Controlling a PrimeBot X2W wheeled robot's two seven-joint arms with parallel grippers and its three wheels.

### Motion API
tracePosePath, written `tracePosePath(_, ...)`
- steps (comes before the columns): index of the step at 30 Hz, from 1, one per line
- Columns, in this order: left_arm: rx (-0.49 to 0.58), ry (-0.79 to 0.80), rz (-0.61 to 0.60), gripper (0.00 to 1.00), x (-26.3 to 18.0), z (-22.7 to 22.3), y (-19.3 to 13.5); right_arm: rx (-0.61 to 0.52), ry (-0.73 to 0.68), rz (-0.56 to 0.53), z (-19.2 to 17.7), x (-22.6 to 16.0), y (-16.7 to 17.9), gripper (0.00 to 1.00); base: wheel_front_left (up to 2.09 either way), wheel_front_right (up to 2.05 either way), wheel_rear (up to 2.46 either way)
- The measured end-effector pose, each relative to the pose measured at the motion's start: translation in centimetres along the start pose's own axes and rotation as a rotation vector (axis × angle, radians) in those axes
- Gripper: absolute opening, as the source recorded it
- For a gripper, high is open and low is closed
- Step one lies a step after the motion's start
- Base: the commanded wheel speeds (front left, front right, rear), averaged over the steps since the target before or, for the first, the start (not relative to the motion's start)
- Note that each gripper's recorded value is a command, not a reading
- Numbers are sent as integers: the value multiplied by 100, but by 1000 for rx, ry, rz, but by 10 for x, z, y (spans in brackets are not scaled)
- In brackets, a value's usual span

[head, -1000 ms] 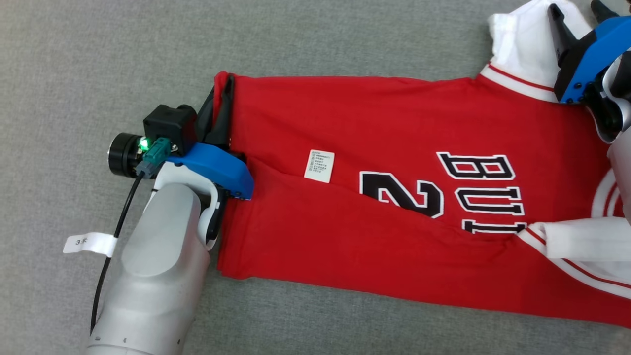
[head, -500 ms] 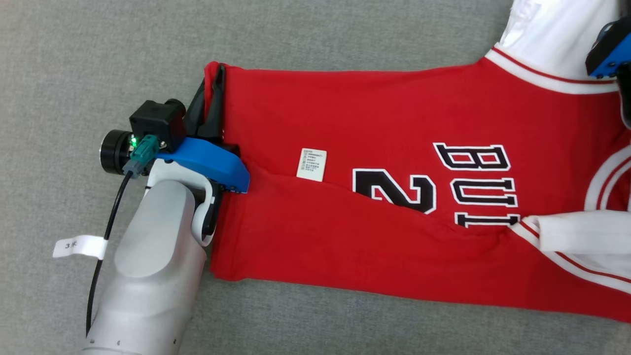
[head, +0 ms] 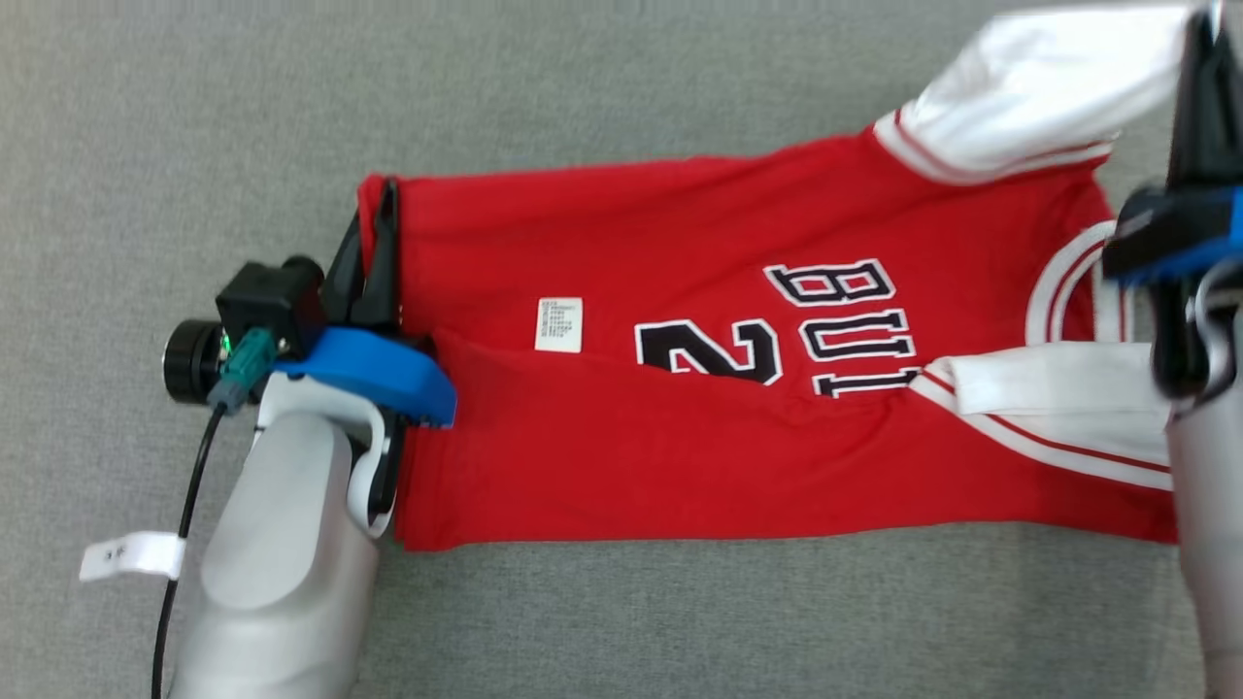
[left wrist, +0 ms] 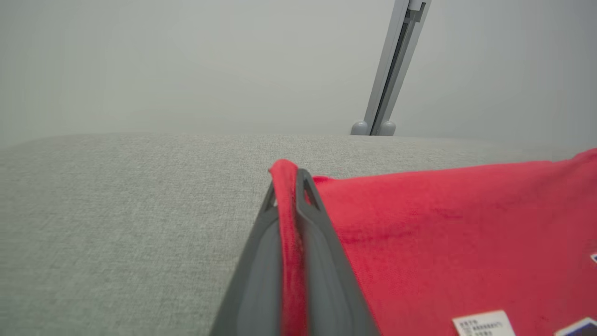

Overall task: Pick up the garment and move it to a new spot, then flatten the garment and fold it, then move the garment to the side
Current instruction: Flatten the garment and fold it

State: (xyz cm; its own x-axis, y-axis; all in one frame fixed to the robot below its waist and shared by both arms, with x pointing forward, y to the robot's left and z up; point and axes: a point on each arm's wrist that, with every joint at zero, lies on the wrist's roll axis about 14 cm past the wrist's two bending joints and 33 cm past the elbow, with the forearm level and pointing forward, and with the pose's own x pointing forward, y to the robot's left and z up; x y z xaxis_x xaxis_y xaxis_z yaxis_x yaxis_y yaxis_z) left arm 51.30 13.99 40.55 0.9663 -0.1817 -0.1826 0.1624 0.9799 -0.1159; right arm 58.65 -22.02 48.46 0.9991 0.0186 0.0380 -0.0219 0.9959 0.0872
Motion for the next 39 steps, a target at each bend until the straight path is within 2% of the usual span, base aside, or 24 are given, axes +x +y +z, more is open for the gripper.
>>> tracePosePath(8, 1, -23, -12, 0, -38, 8, -11, 88, 56, -76, -15, -89, -18, 0, 0, 0, 0)
tracePosePath(14, 2, 36, -17, 0, -71, -13, -18, 137, 121, -127, -33, -143, -23, 0, 0, 0, 0)
tracePosePath(15, 0, 54, -17, 3, -76, -19, -19, 141, 135, -134, -37, -150, -24, 0, 0, 0, 0)
tracePosePath(16, 0, 76, -15, 29, -82, -26, -19, 146, 154, -144, -42, -158, -25, 0, 0, 0, 0)
tracePosePath(17, -3, 100, -9, 64, -88, -34, -18, 154, 175, -155, -48, -165, -26, 0, 0, 0, 0)
tracePosePath(18, -3, 120, -2, 100, -94, -41, -17, 162, 190, -164, -53, -171, -26, 16, 0, 0, 0)
tracePosePath(19, -6, 132, 9, 100, -99, -45, -15, 167, 196, -171, -54, -174, -27, 80, 0, 0, 0)
tracePosePath(20, -10, 138, 20, 100, -102, -47, -12, 168, 192, -173, -53, -176, -27, 100, 0, 0, 0)
tracePosePath(27, -28, 119, 99, 100, -134, -47, -1, 162, 163, -179, -41, -187, -26, 100, 0, 0, 0)
tracePosePath(39, -79, 69, 64, 100, -163, -39, -28, 148, 244, -152, -63, -216, -8, 100, 0, 0, 0)
